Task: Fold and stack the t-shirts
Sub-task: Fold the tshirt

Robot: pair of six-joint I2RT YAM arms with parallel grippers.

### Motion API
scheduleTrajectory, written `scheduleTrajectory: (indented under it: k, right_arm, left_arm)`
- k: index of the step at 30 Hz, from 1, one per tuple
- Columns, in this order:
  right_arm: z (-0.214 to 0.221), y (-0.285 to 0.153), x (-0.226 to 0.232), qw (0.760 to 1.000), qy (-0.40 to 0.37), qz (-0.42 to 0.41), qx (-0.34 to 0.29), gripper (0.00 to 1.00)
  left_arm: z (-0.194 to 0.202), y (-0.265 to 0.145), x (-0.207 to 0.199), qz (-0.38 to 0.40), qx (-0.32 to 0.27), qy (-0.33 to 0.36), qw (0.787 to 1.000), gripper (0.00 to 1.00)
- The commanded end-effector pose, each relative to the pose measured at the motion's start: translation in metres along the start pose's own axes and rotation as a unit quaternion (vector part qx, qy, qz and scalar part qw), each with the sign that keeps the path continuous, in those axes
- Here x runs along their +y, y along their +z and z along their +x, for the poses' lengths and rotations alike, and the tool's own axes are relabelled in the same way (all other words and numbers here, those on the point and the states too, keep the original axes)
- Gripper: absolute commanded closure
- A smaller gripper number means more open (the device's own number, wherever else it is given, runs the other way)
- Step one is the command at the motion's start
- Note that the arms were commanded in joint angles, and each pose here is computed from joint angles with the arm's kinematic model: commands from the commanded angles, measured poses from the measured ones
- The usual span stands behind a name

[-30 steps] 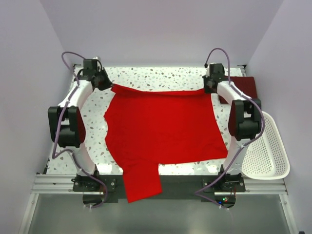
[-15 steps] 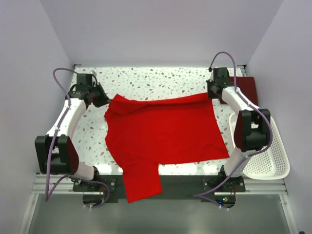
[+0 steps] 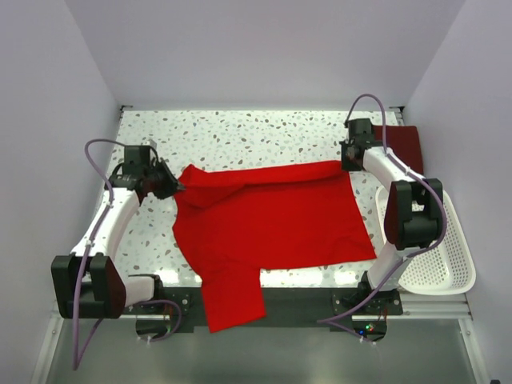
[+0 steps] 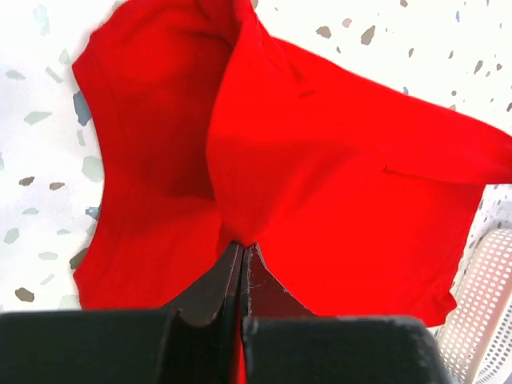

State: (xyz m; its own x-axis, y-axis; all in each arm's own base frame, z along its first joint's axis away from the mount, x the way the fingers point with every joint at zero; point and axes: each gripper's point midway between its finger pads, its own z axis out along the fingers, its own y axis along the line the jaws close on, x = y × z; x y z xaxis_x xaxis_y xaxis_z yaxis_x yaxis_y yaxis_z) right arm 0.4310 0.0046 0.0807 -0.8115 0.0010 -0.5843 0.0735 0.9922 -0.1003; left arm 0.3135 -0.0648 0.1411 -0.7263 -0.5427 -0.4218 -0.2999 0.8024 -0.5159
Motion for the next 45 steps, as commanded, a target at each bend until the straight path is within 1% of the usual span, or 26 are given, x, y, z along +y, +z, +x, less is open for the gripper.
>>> scheduleTrajectory:
  k: [1,8,11,12,13,18,20,21,23,24,26,27,28,29,31,34,36,37,38,40,42,45]
  right_arm:
    - [-0.001,-0.016,-0.010,0.999,0.024,0.020,-0.012,1.00]
    - [0.021,0.005,-0.008,0.999,0.033,0.029,0.029,0.95]
    - [0.027,0.012,-0.009,0.998,0.040,0.040,0.038,0.89]
    - [0.027,0.012,-0.010,0.998,0.041,0.041,0.040,0.84]
    - [0.029,0.012,-0.011,0.997,0.043,0.044,0.045,0.82]
    - [0.030,0.006,-0.011,0.997,0.049,0.046,0.046,0.81]
    - [0.031,0.004,-0.014,0.996,0.054,0.053,0.047,0.77]
    - [0.031,0.002,-0.017,0.995,0.055,0.064,0.049,0.69]
    - [0.032,-0.003,-0.020,0.994,0.061,0.072,0.054,0.58]
    - [0.030,-0.008,-0.020,0.994,0.064,0.071,0.049,0.49]
    - [0.026,-0.015,-0.012,0.996,0.070,0.046,0.041,0.45]
    - [0.023,-0.019,-0.004,0.997,0.072,0.022,0.031,0.41]
    - [0.012,-0.029,0.013,0.997,0.075,-0.023,0.008,0.40]
    - [0.011,-0.033,0.020,0.996,0.076,-0.035,0.003,0.39]
    - [0.002,-0.047,0.047,0.995,0.060,-0.078,-0.018,0.39]
    - [-0.002,-0.063,0.091,0.991,0.004,-0.126,-0.041,0.39]
    - [0.003,-0.066,0.114,0.987,-0.015,-0.152,-0.042,0.39]
    - [0.001,-0.064,0.118,0.986,-0.013,-0.157,-0.048,0.39]
    - [0.007,-0.061,0.124,0.984,-0.004,-0.172,-0.040,0.39]
    - [0.010,-0.055,0.124,0.985,0.005,-0.166,-0.039,0.40]
    - [0.012,-0.042,0.102,0.993,0.015,-0.110,-0.040,0.40]
    - [0.006,-0.031,0.072,0.995,0.047,-0.075,-0.041,0.40]
  left_arm:
    - [0.000,-0.001,-0.001,0.011,-0.011,-0.008,1.000,1.00]
    - [0.025,0.014,0.009,0.020,0.018,-0.023,0.999,1.00]
    - [0.032,0.016,0.015,0.015,0.026,-0.017,0.999,1.00]
    - [0.033,0.015,0.016,0.014,0.026,-0.015,0.999,1.00]
    - [0.035,0.015,0.018,0.014,0.027,-0.015,0.999,1.00]
    - [0.044,0.018,0.023,0.010,0.038,-0.008,0.999,1.00]
    - [0.044,0.018,0.023,0.012,0.039,-0.007,0.999,1.00]
    - [0.043,0.017,0.022,0.013,0.037,-0.007,0.999,1.00]
    - [0.041,0.016,0.020,0.017,0.035,-0.004,0.999,1.00]
    - [0.041,0.016,0.020,0.016,0.035,-0.004,0.999,1.00]
    - [0.039,0.015,0.019,0.017,0.032,-0.002,0.999,1.00]
    - [0.043,0.017,0.015,0.018,0.037,0.008,0.999,1.00]
    - [0.042,0.017,0.016,0.016,0.034,0.010,0.999,1.00]
    - [0.042,0.017,0.015,0.017,0.034,0.012,0.999,1.00]
    - [0.039,0.017,0.014,0.017,0.033,0.015,0.999,1.00]
    - [0.029,0.016,0.009,0.018,0.023,0.023,0.999,1.00]
    - [0.023,0.015,0.007,0.013,0.017,0.026,0.999,1.00]
    - [0.017,0.012,0.003,0.016,0.010,0.030,0.999,1.00]
    - [0.015,0.012,0.002,0.016,0.008,0.031,0.999,1.00]
    - [0.008,0.007,-0.002,0.015,0.001,0.035,0.999,1.00]
    - [0.003,0.002,-0.004,0.013,-0.007,0.039,0.999,1.00]
    - [0.001,-0.002,-0.005,0.011,-0.012,0.046,0.999,1.00]
